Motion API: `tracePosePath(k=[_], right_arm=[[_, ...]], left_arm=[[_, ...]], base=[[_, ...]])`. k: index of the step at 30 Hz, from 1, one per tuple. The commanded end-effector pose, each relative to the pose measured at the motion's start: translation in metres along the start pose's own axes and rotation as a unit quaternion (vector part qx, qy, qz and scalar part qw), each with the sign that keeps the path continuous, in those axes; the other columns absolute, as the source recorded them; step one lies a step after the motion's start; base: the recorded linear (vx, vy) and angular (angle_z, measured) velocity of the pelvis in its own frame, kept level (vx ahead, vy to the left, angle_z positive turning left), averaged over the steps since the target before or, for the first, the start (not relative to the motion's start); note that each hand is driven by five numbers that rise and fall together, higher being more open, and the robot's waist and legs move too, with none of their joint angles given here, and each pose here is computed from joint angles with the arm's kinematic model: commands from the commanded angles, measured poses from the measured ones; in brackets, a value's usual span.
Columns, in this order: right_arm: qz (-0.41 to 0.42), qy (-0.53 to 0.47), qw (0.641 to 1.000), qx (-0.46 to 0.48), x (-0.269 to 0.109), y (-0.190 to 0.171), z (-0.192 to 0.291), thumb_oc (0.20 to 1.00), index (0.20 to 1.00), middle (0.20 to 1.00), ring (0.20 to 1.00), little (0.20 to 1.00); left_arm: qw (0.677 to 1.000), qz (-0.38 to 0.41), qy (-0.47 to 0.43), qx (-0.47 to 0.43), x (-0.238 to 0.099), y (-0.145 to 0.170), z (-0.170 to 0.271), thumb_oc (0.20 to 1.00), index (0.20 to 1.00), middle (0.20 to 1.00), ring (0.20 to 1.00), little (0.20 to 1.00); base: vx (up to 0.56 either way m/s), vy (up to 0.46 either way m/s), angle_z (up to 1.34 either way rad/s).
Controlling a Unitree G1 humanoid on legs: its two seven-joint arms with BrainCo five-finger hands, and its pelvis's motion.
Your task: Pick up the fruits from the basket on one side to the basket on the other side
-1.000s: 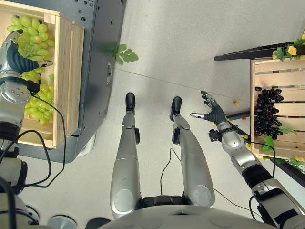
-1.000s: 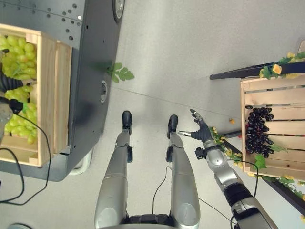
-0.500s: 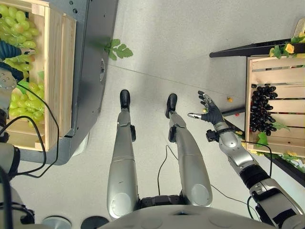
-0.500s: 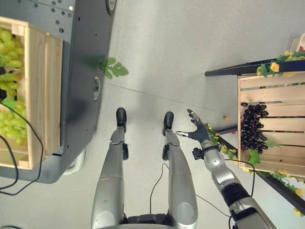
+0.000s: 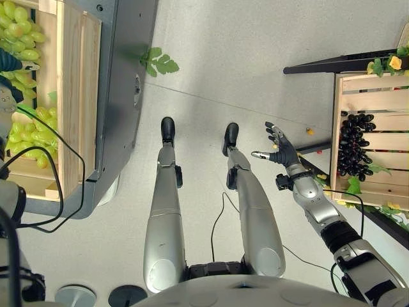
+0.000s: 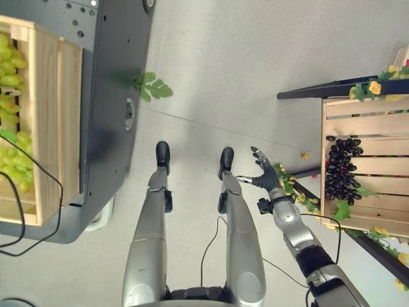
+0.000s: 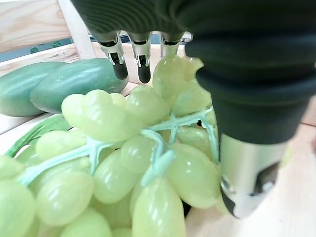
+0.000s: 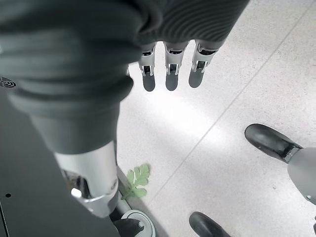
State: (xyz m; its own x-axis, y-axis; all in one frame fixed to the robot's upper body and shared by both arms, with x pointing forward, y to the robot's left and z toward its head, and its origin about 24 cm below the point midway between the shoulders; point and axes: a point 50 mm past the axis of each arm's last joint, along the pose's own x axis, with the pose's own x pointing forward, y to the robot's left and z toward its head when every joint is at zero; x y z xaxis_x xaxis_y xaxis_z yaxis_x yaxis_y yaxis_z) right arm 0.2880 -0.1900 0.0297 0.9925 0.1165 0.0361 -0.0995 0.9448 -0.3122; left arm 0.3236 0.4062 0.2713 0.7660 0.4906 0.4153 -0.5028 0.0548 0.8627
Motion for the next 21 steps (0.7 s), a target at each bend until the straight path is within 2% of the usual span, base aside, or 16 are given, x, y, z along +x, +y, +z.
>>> tracePosePath(k=[1, 4, 5, 6, 7, 8, 9, 21], right_arm=[[0.008, 0.002, 1.000, 0.013, -0.0141, -0.0009, -0.0057, 1.000, 1.000, 1.000, 1.000, 1.000], [0.009, 0.007, 1.000, 0.016, -0.0143, 0.0009, -0.0080, 1.000, 1.000, 1.000, 1.000, 1.000], [0.010, 0.007, 1.000, 0.019, -0.0144, 0.0017, -0.0080, 1.000, 1.000, 1.000, 1.000, 1.000], [0.012, 0.011, 1.000, 0.022, -0.0153, 0.0023, -0.0095, 1.000, 1.000, 1.000, 1.000, 1.000], [0.012, 0.010, 1.000, 0.022, -0.0153, 0.0023, -0.0095, 1.000, 1.000, 1.000, 1.000, 1.000], [0.014, 0.013, 1.000, 0.022, -0.0153, 0.0033, -0.0104, 1.000, 1.000, 1.000, 1.000, 1.000], [0.015, 0.015, 1.000, 0.021, -0.0159, 0.0025, -0.0111, 1.000, 1.000, 1.000, 1.000, 1.000], [0.031, 0.014, 0.999, 0.019, -0.0163, 0.0058, -0.0110, 1.000, 1.000, 1.000, 1.000, 1.000]], left_arm=[[0.997, -0.024, 0.060, -0.035, 0.0026, 0.0038, -0.0133, 1.000, 1.000, 1.000, 1.000, 1.000], [0.997, -0.023, 0.058, -0.040, 0.0053, 0.0070, -0.0085, 1.000, 1.000, 1.000, 1.000, 1.000], [0.997, -0.023, 0.060, -0.044, 0.0055, 0.0075, -0.0089, 0.768, 0.768, 0.768, 0.768, 0.768], [0.996, -0.025, 0.062, -0.053, 0.0057, 0.0069, -0.0081, 0.457, 0.457, 0.457, 0.457, 0.457], [0.996, -0.025, 0.062, -0.053, 0.0057, 0.0070, -0.0081, 0.200, 0.200, 0.200, 0.200, 0.200], [0.996, -0.027, 0.061, -0.063, 0.0062, 0.0065, -0.0061, 0.200, 0.200, 0.200, 0.200, 0.200], [0.997, -0.049, 0.057, -0.035, 0.0057, 0.0055, -0.0079, 0.200, 0.200, 0.200, 0.200, 0.200], [0.997, -0.046, 0.057, -0.039, 0.0055, 0.0060, -0.0088, 0.200, 0.200, 0.200, 0.200, 0.200]], base=[[0.01, -0.033, -0.01], [0.00, 0.000, 0.00], [0.00, 0.000, 0.00], [0.00, 0.000, 0.00], [0.00, 0.000, 0.00], [0.00, 0.000, 0.00], [0.00, 0.000, 0.00], [0.00, 0.000, 0.00]])
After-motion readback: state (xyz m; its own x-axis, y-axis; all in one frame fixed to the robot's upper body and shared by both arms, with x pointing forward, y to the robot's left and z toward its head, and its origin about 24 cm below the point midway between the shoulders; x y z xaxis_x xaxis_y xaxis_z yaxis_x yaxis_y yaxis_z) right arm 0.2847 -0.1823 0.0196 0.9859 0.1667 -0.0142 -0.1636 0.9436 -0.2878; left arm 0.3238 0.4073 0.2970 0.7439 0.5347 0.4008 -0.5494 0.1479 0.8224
